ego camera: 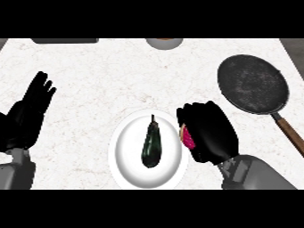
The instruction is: Pick the cupcake from the plate and place it in the pan
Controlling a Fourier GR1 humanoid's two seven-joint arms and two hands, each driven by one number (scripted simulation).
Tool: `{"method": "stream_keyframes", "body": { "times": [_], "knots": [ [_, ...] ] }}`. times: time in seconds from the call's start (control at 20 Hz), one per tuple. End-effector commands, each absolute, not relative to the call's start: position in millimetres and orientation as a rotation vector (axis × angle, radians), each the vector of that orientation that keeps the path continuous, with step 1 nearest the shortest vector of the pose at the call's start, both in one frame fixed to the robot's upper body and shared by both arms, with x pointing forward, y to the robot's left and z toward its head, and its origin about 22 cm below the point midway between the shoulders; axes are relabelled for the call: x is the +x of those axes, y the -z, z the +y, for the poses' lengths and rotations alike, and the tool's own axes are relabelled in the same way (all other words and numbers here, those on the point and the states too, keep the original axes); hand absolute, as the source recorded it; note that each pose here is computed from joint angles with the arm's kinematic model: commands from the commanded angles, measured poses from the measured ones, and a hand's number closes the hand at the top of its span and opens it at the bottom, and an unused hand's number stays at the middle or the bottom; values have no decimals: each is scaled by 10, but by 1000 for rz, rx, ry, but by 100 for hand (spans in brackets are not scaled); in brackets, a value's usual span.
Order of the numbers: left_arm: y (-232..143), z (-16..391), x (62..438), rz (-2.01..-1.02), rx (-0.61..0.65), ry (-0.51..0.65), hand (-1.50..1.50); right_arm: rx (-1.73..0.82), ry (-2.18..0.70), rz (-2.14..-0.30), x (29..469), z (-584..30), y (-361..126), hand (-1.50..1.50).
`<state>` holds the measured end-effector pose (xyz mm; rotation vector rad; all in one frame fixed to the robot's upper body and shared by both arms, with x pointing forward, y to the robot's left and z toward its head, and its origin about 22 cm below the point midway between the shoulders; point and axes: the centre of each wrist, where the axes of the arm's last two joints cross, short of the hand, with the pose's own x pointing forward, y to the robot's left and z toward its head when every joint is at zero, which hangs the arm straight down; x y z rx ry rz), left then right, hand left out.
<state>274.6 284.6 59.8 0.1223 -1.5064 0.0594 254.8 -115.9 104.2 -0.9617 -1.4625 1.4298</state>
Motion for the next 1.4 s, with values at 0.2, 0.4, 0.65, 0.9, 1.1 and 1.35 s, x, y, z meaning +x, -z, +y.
{"method": "stream_keyframes", "body": {
  "times": [0.2,0.4,0.65,0.9,1.1,1.35],
  "knots": [
    [-378,2818,2775,-1517,119,-49,0,-1128,-1234,-1646,2159,-1330,-1952,150],
    [-741,2764,2854,-1529,100,-57,0,-1133,-1163,-1616,2363,-1489,-2064,150],
    [-719,2856,2687,-1517,99,-34,0,-1186,-1027,-1572,2592,-1928,-2100,150],
    [-652,2718,2794,-1514,117,-43,0,-1179,-926,-1572,3076,-2349,-1953,150],
    [-630,2663,2769,-1511,84,-33,0,-1172,-853,-1566,3291,-2959,-1822,150],
    [-590,2672,2844,-1534,88,-19,0,-1150,-842,-1571,3538,-3262,-1444,150]
  ]
}}
